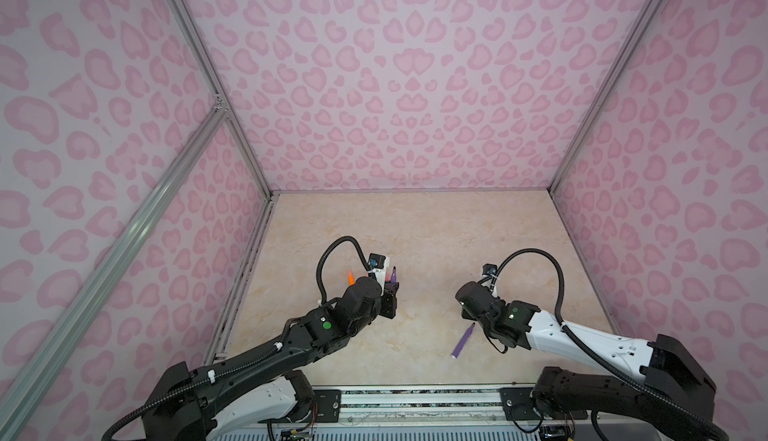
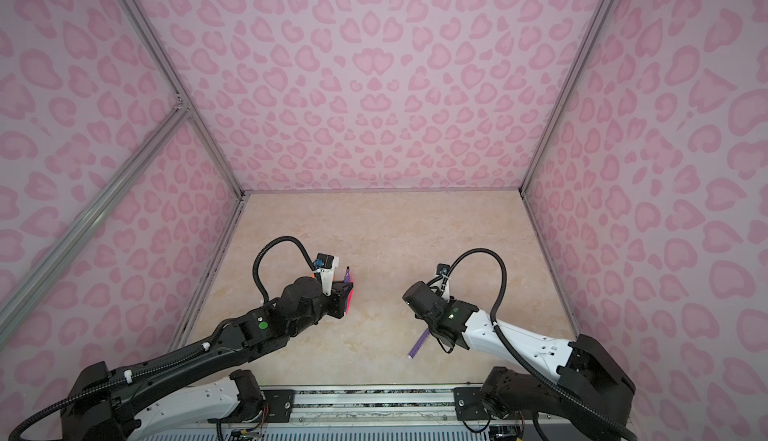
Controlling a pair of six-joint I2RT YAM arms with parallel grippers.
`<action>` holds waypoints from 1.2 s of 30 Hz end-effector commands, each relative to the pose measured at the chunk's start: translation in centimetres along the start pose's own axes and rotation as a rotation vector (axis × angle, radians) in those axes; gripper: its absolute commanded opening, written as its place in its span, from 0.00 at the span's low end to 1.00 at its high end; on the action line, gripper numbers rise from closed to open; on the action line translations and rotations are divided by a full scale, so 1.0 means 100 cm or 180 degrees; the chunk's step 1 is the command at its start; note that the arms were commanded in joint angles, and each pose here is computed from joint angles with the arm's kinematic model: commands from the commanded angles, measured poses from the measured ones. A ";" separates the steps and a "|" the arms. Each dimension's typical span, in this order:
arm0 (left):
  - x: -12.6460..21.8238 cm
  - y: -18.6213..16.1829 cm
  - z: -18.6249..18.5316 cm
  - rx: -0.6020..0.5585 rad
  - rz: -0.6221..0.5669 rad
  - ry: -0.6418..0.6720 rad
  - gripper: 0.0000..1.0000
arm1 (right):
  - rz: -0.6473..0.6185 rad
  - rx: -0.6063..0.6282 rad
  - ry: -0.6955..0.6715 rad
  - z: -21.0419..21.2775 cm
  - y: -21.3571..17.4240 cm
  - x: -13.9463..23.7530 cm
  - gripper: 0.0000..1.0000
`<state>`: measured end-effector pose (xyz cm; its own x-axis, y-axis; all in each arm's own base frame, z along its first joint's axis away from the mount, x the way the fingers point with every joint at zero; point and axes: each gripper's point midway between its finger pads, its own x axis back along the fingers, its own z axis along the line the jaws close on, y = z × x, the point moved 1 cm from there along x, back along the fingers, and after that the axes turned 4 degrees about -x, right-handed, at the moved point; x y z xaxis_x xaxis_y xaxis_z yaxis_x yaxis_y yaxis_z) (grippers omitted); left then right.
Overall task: Insert the pens into the pen caps
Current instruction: 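Lower the right gripper onto the clear cap on the table and grasp it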
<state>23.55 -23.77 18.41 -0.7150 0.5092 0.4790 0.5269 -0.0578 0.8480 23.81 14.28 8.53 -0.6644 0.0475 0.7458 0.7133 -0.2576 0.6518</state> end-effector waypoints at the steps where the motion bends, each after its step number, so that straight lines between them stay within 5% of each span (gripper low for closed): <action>1: 0.000 0.008 -0.006 -0.0001 -0.0064 -0.0069 0.03 | 0.0167 0.0115 -0.0109 0.001 -0.010 -0.009 0.47; 36: -0.002 0.008 -0.007 -0.0016 -0.0042 -0.0077 0.03 | 0.0497 0.0115 -0.0274 -0.001 -0.044 -0.042 0.27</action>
<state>23.50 -24.36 18.22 -0.6958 0.5248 0.4904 0.5360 -0.0751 0.8409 23.74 15.53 2.52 -0.5285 0.0809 0.8451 0.8169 -0.2223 0.5321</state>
